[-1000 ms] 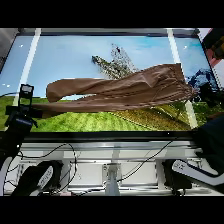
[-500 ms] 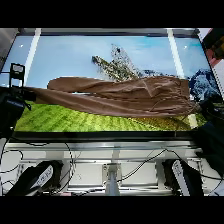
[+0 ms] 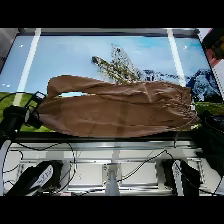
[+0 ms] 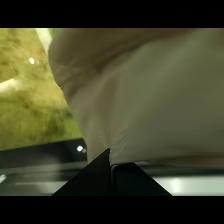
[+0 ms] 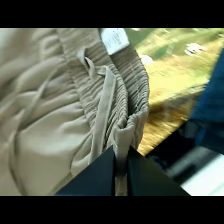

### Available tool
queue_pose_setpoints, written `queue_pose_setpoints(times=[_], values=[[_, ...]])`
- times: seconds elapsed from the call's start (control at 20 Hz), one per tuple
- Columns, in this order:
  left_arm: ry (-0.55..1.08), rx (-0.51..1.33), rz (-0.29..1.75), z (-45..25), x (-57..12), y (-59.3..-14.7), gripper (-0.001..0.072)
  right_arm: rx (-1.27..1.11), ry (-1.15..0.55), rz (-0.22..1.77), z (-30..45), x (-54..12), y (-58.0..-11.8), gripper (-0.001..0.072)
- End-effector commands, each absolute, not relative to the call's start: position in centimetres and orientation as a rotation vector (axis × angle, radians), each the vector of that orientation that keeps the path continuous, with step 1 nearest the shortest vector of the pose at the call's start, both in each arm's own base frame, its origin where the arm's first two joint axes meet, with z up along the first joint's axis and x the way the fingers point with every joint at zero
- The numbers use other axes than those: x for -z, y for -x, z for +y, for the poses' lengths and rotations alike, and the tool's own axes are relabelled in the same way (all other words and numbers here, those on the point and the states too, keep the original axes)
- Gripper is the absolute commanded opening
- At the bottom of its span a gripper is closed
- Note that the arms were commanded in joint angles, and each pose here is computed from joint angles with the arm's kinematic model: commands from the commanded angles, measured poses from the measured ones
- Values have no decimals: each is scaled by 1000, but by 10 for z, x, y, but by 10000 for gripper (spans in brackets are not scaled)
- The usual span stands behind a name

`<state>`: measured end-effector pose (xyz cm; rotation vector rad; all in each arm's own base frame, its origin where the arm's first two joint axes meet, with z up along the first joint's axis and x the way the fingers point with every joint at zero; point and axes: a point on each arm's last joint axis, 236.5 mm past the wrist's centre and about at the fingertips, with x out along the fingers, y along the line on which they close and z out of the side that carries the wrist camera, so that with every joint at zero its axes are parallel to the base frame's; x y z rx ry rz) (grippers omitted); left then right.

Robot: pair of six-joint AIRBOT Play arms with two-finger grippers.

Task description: Fold the clothes and pants, and hang the long-sleeved shirts on hangers.

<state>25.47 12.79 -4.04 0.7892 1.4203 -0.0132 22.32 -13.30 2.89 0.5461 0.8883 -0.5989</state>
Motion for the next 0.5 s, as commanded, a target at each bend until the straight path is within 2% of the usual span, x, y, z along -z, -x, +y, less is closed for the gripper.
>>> queue_pose_setpoints(times=[0.0,0.2,0.45], values=[[-924,165,1566,132,47,-224,12,627,-500,968,-135,-21,-204,32],[-1029,323,1673,134,46,-200,12,621,-478,1003,-133,-18,-198,32],[-1037,342,1691,134,46,-196,15,623,-453,1026,-135,-16,-193,32]])
